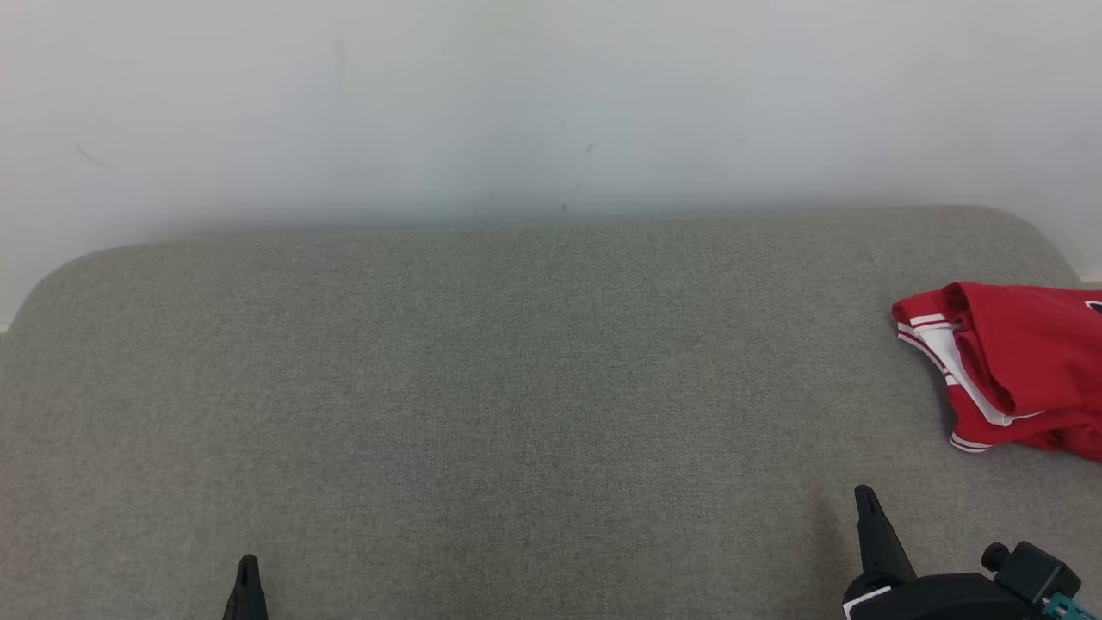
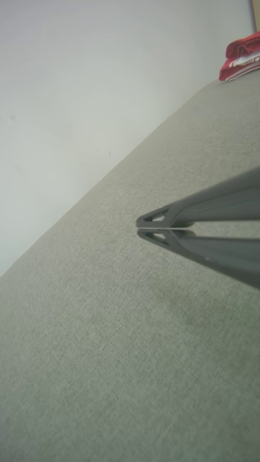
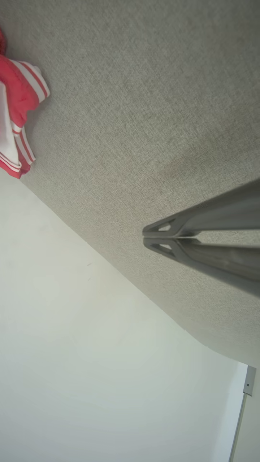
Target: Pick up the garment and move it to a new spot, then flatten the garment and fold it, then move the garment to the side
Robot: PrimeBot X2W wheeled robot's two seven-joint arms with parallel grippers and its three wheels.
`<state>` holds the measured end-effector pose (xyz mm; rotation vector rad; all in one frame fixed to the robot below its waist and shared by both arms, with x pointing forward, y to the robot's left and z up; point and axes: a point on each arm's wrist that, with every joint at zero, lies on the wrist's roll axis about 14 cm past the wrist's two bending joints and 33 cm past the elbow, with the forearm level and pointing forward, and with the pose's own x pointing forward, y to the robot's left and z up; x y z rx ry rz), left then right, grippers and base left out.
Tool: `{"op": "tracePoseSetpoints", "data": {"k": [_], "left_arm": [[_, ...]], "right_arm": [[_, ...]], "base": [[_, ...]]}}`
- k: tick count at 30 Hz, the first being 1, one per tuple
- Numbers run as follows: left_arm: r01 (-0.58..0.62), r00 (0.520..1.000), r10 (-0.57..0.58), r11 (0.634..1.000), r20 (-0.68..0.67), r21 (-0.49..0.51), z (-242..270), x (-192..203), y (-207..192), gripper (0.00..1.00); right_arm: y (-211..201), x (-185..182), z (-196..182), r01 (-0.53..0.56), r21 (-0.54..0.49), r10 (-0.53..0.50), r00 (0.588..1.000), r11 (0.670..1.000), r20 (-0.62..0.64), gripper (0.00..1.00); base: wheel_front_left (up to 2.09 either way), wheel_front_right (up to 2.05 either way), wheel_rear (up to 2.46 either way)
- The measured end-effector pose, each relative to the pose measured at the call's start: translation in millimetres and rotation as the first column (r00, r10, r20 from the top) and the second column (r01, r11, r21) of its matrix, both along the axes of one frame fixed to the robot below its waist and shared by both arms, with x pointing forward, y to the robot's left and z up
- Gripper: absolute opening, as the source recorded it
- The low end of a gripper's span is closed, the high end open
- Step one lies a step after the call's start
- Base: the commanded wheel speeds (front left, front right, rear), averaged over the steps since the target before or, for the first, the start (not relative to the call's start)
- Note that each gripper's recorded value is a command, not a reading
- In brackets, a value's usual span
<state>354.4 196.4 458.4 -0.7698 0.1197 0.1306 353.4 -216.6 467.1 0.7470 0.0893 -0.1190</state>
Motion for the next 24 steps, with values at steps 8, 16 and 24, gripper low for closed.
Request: {"op": "tracePoseSetpoints", "data": {"k": [8,16,24], "left_arm": [[-0.009,1.0,0.01,0.994,0.008,-0.105,2.9,4.0,0.5,0.0],[-0.011,1.0,0.015,0.981,0.019,-0.192,6.6,8.0,0.5,0.0],[-0.012,0.999,0.023,0.957,0.033,-0.291,11.1,12.1,0.7,0.0]], "right_arm": [[1.4,3.7,2.7,0.006,0.105,-0.007,1.0,0.994,0.011,0.0],[2.8,7.9,6.5,0.008,0.198,-0.013,1.0,0.98,0.025,0.0],[4.5,12.2,10.8,0.006,0.293,-0.018,0.999,0.956,0.04,0.0]], "base": [[0.0,0.0,0.0],[0.0,0.0,0.0],[0.0,0.0,0.0]]}}
